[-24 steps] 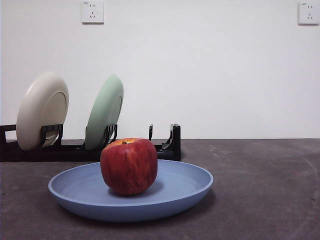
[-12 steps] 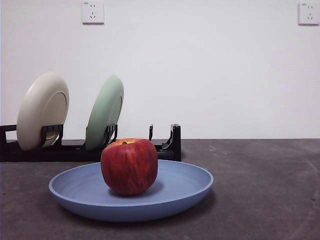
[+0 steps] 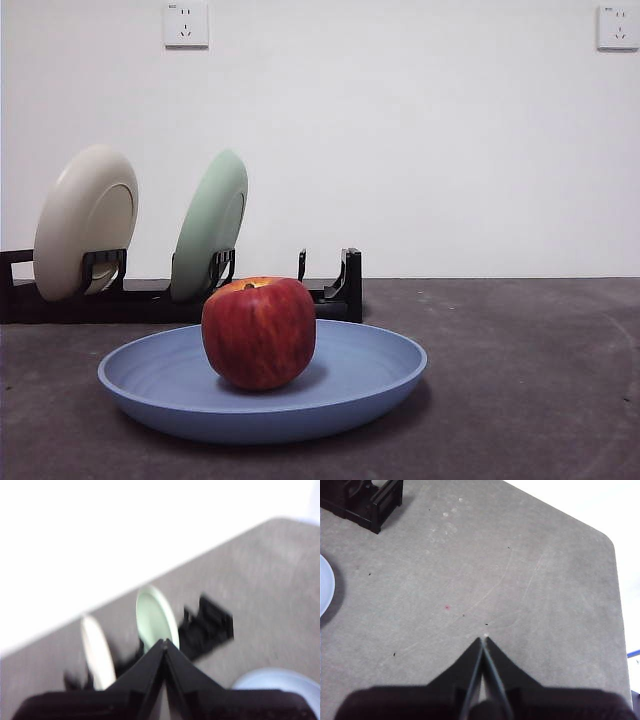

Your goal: Take the blue plate from the plate rack,put the plate on the table,take the apple from the table,put the apple in the plate

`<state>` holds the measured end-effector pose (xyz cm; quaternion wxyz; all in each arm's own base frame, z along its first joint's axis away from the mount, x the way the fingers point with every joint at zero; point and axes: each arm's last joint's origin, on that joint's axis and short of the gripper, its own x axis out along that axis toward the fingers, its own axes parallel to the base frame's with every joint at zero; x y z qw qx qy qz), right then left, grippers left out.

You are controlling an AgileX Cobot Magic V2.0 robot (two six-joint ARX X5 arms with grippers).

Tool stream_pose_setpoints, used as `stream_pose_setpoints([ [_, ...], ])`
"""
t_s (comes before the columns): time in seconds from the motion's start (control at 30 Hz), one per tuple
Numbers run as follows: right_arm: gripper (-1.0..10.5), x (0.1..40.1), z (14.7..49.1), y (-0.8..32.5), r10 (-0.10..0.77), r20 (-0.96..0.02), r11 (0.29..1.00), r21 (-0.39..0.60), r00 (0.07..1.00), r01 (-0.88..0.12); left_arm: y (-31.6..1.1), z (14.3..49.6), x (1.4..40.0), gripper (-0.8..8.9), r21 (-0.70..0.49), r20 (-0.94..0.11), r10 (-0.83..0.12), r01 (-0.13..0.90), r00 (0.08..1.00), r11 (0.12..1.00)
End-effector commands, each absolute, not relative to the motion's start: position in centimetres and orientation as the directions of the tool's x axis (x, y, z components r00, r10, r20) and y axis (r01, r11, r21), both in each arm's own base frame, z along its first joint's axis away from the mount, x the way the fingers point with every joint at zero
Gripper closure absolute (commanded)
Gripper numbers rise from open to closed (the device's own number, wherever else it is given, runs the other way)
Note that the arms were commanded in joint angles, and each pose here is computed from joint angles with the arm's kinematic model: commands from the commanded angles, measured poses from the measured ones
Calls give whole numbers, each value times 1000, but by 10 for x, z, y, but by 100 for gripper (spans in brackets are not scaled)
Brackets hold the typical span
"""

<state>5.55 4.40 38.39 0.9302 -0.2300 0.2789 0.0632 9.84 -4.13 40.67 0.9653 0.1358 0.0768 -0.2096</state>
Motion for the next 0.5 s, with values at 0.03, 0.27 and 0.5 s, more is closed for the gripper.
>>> stream_pose_setpoints([
  [0.03,946,55,383,43,-22,-557,879,-406,830,-249,-40,368,121,818,291,-157,-418,447,894,846],
  [0.27,946,55,383,43,-22,-557,879,-406,830,-249,-26,271,140,818,182,-20,-462,458,887,870],
  [0.5,946,55,383,43,-22,-557,879,-406,830,-249,-19,219,123,818,232,65,-380,357,923,905],
])
